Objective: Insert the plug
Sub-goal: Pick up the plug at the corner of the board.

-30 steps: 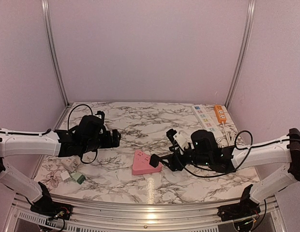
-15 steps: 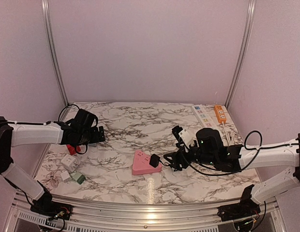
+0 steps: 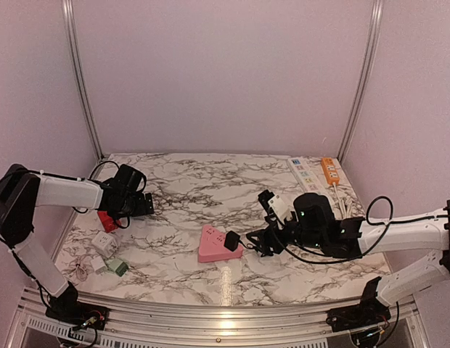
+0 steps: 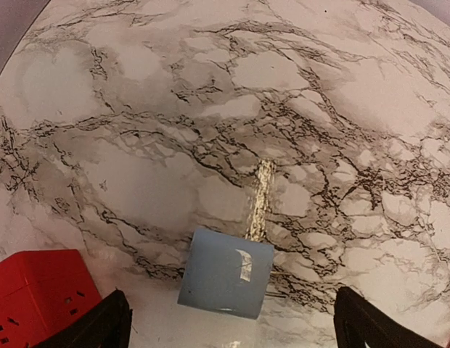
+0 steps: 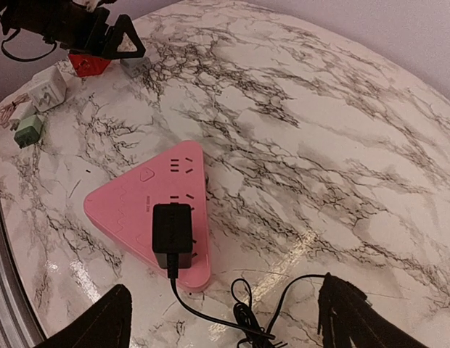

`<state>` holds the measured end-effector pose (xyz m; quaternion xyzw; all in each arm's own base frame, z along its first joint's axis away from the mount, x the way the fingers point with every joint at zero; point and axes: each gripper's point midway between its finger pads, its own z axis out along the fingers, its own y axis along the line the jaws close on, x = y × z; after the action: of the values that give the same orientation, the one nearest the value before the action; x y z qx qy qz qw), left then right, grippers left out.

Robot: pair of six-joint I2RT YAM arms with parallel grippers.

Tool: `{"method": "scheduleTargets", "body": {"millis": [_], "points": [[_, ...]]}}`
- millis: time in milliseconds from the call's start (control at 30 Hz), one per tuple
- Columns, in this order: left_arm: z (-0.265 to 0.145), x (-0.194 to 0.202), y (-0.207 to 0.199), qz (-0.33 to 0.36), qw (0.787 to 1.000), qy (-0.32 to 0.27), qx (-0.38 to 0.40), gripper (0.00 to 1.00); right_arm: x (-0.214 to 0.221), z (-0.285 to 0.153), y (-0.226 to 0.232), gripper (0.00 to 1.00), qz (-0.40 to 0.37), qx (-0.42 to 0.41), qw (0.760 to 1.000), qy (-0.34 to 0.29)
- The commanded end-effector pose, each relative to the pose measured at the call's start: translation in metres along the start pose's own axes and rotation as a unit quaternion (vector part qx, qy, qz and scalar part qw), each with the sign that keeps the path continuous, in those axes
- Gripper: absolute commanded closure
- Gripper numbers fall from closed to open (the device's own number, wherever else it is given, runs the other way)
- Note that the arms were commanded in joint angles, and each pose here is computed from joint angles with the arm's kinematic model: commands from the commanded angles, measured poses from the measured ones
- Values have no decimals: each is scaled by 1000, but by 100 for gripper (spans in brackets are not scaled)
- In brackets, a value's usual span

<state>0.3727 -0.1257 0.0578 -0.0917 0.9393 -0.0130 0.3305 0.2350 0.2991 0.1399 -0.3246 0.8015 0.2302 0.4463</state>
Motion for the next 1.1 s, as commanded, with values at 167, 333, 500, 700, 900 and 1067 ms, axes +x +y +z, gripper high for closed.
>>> {"method": "scheduleTargets", "body": {"millis": [167,333,500,700,900,1067], "points": [[15,-1,-8,6,1000,9,13,8,5,0,-3,17,7,7,1000,-1],[18,1,-9,7,1000,11,17,17,9,3,-3,17,9,8,1000,4],[23,7,-6,8,1000,20,14,21,11,5,-2,17,10,7,1000,6],[25,10,-5,5,1000,17,18,23,13,6,-2,17,13,6,1000,7],[26,8,-5,2,1000,19,23,27,16,8,-1,17,14,4,1000,11],[25,6,-5,1,1000,17,25,28,16,9,-2,18,14,4,1000,11]]}}
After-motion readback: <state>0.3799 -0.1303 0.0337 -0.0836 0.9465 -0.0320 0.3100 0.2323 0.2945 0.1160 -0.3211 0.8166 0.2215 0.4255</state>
